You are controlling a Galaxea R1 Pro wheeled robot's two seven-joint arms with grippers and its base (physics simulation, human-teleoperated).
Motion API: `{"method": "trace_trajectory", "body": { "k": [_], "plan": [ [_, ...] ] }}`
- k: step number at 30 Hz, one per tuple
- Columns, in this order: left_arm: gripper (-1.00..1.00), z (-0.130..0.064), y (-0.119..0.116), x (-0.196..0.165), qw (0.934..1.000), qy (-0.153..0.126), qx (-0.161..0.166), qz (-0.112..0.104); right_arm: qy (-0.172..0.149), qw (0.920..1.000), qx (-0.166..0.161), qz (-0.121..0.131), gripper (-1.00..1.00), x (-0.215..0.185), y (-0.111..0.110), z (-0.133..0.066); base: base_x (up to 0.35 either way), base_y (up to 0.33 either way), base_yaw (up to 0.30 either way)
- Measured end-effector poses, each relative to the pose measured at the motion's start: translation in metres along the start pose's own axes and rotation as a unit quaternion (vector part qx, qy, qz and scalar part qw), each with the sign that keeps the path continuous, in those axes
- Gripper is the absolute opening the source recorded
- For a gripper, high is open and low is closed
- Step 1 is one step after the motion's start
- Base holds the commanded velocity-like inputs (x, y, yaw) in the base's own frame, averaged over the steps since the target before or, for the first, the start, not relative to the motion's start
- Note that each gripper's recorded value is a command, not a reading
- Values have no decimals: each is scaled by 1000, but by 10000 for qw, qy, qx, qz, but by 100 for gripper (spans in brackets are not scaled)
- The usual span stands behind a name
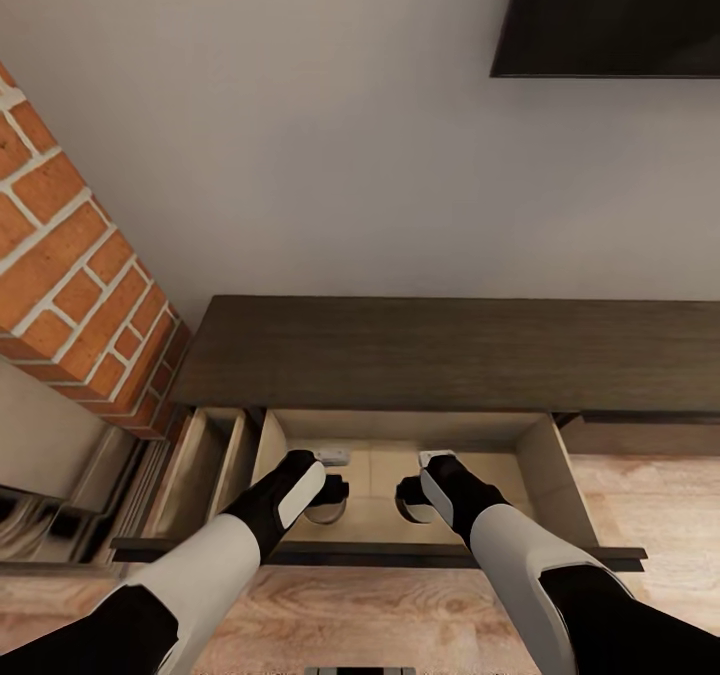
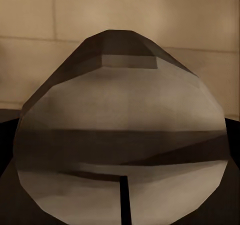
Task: Place each of the two pumpkins and all three candles from the living room inside a cabinet in the living room (use any cabinet), then make sure every cabinet is closed, and position the cauldron so it is next to a table in the living room.
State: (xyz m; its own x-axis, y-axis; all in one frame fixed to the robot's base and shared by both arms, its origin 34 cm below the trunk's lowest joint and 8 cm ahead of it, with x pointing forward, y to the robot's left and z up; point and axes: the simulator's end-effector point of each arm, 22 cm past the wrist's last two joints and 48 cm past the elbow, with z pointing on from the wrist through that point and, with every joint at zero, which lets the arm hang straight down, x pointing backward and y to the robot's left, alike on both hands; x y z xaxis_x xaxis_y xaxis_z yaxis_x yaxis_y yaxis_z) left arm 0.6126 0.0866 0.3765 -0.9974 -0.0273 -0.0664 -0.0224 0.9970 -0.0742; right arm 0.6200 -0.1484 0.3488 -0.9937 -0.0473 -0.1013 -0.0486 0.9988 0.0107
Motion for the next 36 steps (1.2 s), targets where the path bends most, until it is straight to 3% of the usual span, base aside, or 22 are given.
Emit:
{"method": "trace_trajectory", "body": {
  "k": [4, 8, 33, 34, 36],
  "plan": [
    [-100, 3, 0, 0, 10000, -47, -22, 29, 34, 10000, 15, 5, -100, 3, -1, 3, 0, 0, 0],
    [-100, 6, -1, -2, 9996, -174, -85, 192, 72, 10000, 11, 7, -100, 6, -1, 6, 0, 0, 0],
    [-100, 9, 1, 0, 9996, -167, -103, 209, 98, 10000, 9, 15, -100, 8, 0, 8, 0, 0, 0],
    [100, 9, 1, 0, 9996, -167, -106, 209, 99, 9999, 7, 17, -100, 8, 0, 8, 0, 0, 0],
    [100, 9, 1, 0, 9996, -160, -105, 212, 98, 9999, 3, 26, -100, 8, 0, 8, 0, 0, 0]
  ]
}}
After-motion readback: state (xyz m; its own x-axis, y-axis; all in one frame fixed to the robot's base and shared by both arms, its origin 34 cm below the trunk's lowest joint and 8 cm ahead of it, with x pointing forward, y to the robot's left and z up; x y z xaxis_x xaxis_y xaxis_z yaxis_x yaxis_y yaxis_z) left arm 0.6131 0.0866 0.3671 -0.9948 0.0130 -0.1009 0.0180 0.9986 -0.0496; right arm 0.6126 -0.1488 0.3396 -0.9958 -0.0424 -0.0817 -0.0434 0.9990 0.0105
